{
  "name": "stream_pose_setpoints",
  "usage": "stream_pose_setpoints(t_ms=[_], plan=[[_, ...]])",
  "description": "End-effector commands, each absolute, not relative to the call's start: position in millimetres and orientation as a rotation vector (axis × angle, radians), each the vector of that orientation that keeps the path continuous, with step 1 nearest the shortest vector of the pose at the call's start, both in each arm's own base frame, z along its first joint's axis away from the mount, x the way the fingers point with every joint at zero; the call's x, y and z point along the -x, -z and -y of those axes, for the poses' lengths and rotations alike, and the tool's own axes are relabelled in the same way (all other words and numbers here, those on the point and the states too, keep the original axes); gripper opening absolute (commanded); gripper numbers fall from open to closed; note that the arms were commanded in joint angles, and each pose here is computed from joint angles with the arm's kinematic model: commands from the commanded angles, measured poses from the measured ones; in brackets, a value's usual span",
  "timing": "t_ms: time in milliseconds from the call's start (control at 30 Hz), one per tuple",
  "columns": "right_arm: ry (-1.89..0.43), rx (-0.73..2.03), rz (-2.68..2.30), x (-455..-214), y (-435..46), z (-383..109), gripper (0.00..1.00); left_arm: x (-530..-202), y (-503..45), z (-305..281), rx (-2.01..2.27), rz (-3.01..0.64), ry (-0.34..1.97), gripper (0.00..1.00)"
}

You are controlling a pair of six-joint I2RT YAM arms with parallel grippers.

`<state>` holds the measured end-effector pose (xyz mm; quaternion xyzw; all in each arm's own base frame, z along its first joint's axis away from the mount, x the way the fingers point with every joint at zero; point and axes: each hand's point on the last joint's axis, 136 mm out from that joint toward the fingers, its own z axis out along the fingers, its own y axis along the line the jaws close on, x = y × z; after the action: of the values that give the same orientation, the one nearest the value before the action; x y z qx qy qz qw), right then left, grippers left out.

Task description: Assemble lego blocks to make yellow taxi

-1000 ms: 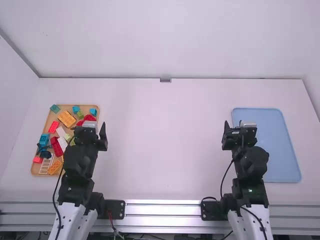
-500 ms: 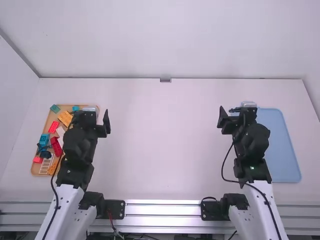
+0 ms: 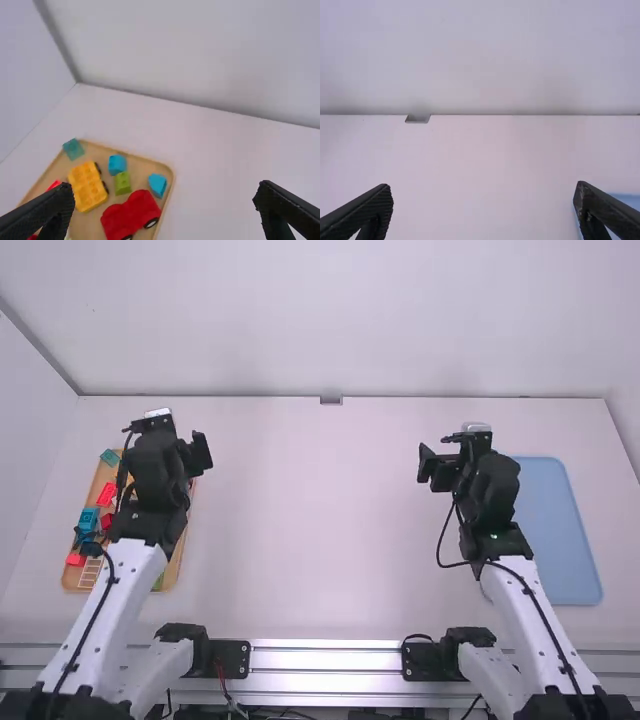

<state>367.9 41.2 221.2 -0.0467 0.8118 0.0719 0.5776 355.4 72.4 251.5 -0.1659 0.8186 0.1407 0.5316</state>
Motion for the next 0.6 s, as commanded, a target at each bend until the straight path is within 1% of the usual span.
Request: stream_pose_setpoints(t_ms=[0,100,200,267,333,433,467,567], plan=[[-0.178,0.135,-1.868,-373.6,-237.3,-48.1,0.97,-358.9,-258.1,-96.3,0.554,-1.929,-0.366,0.98],[-0.179,0.135,-1.877,-374.7,-235.4,-48.3,0.98,-360.6,-250.4,-112.6,0.641,-1.965,-0.380,0.99],[-0.179,0.136,-1.882,-374.9,-234.4,-48.5,0.98,-355.0,-243.0,-136.6,0.766,-2.002,-0.400,0.99],[-0.179,0.135,-1.882,-374.9,-234.4,-48.5,0.98,-356.0,-239.3,-141.8,0.779,-2.041,-0.375,0.99],[-0.179,0.135,-1.881,-374.8,-234.7,-48.5,0.98,-357.5,-231.2,-153.0,0.819,-2.133,-0.302,0.99],[-0.181,0.134,-1.882,-374.7,-234.4,-48.5,0.98,-356.6,-223.4,-172.7,0.897,-2.193,-0.288,0.99],[-0.183,0.132,-1.883,-374.7,-234.3,-48.5,0.98,-356.8,-215.8,-189.2,0.976,-2.221,-0.286,0.99],[-0.183,0.135,-1.882,-374.7,-234.3,-49.3,0.98,-364.0,-200.8,-204.3,1.026,-2.284,-0.246,0.99]])
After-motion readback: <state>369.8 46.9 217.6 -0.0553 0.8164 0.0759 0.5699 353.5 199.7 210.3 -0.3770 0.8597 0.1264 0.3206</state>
